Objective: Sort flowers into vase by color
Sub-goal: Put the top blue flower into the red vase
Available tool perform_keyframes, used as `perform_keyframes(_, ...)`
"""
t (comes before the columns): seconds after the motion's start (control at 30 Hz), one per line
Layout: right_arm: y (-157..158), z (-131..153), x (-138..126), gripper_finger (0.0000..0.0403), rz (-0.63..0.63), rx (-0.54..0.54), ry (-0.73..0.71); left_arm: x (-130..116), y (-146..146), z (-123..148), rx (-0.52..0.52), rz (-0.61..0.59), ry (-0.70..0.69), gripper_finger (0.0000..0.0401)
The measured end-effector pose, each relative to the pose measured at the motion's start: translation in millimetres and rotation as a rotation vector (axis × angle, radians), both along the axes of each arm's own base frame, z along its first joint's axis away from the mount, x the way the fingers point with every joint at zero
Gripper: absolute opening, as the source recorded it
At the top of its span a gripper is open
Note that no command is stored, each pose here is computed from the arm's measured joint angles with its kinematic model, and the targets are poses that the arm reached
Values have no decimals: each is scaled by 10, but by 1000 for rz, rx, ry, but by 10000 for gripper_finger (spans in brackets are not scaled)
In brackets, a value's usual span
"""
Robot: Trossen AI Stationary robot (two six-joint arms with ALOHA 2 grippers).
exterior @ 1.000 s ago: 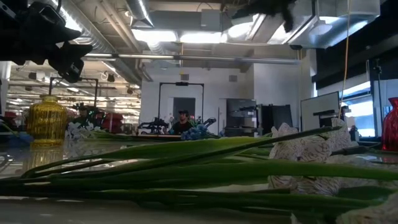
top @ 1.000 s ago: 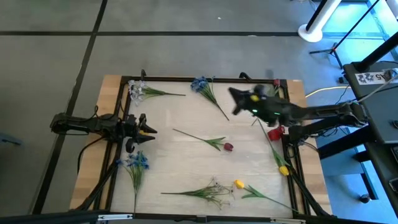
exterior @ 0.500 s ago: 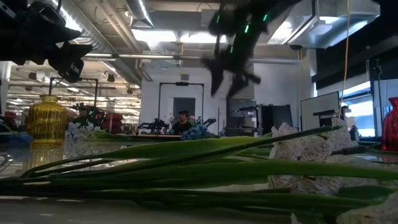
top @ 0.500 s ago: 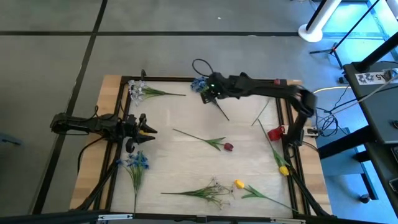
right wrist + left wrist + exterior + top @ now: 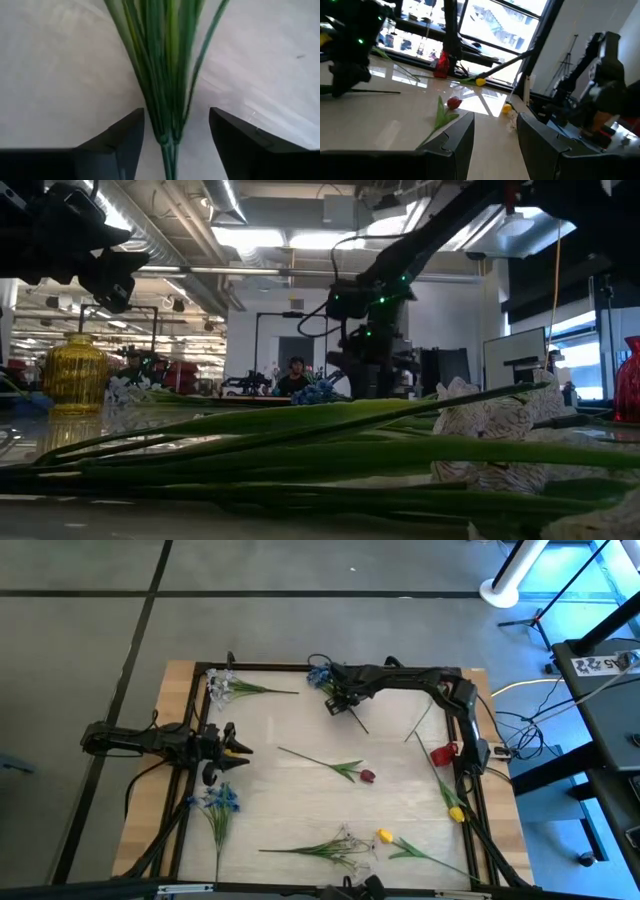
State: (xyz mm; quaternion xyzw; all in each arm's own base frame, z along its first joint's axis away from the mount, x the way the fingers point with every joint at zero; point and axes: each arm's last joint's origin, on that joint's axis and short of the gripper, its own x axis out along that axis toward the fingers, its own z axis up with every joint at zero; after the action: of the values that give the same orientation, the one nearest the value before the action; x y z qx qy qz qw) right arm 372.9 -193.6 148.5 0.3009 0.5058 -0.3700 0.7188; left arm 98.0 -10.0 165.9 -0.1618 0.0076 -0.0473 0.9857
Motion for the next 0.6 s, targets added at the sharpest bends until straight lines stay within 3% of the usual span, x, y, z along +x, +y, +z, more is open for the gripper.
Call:
perform_keyframes(0.1, -6, -60, 21, 192, 3, 16, -3, 0, 0, 14, -13, 0, -15, 144)
perform_keyframes(0.2, -9, -80, 28, 160, 2, 13, 0, -3, -1, 85, -132, -10, -78, 144)
perform_keyframes(0.43, -12, -68, 40, 47, 3, 8, -18, -106, 15, 442, -480, -91, -427, 144)
perform_keyframes(0.5, 16, -28, 47, 19, 10, 7, -29, -152, 24, 522, -530, -108, -519, 144)
perform_keyframes(0.6, 80, 168, 99, 22, 25, -25, -71, -197, 28, 587, -546, -134, -597, 144)
